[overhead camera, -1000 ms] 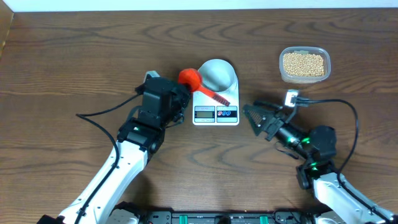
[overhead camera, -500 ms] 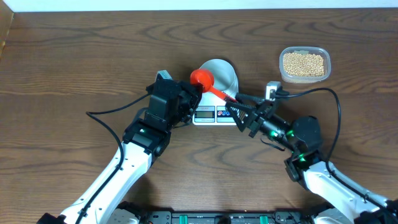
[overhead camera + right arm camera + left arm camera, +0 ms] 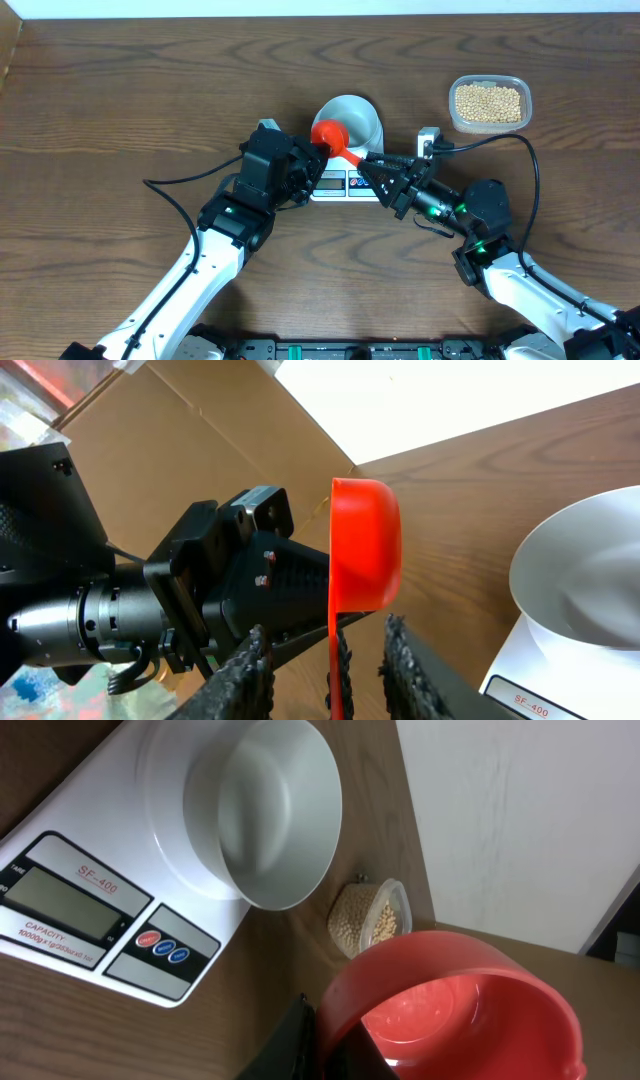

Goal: Scoop item into bowl and weigh 50g on scale
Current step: 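Grasp the scoop handle with the right gripper, release the left gripper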

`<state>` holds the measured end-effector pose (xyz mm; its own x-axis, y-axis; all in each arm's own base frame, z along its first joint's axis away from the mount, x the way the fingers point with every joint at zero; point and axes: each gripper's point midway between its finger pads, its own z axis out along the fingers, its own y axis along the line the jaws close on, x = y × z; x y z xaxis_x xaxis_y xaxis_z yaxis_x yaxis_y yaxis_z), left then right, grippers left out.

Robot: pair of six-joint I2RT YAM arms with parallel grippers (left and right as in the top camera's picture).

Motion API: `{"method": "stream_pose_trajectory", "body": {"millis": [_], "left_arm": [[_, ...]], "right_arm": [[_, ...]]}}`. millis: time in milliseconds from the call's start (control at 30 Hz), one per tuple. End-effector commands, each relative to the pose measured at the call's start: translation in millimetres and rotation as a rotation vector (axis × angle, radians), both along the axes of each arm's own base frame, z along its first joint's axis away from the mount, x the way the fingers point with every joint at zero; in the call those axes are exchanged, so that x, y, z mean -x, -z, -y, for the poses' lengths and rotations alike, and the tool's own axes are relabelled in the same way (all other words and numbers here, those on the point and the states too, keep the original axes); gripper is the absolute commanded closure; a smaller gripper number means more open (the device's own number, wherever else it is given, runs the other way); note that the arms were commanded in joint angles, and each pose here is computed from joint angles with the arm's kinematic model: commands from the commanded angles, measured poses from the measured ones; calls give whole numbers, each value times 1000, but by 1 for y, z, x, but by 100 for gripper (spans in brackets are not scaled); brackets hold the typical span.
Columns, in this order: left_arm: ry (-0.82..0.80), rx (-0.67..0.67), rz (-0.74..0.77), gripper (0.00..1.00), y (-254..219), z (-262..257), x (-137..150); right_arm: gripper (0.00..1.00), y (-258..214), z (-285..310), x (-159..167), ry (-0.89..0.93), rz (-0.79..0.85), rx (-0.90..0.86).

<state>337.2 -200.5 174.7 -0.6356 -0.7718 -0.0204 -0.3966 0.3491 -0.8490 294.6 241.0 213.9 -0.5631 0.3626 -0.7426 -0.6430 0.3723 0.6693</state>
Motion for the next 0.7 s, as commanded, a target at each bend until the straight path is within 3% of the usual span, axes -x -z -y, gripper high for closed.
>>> {"method": "stream_pose_trajectory", "body": {"millis": [0,200,367,667], "left_arm": [[29,16,11,92,-8,7,-1],[34,21,13,93,-9,8,-1],[35,21,13,93,-9,8,-1],[42,25,11,93,-9,9,0]], "right_arm": [[70,-7,-5,1,-23,30,0],[73,-7,-7,5,-51,30,1],[84,-7,-9,8,-72,30,2],[92,-6,-9,9,-75,27,4]]}}
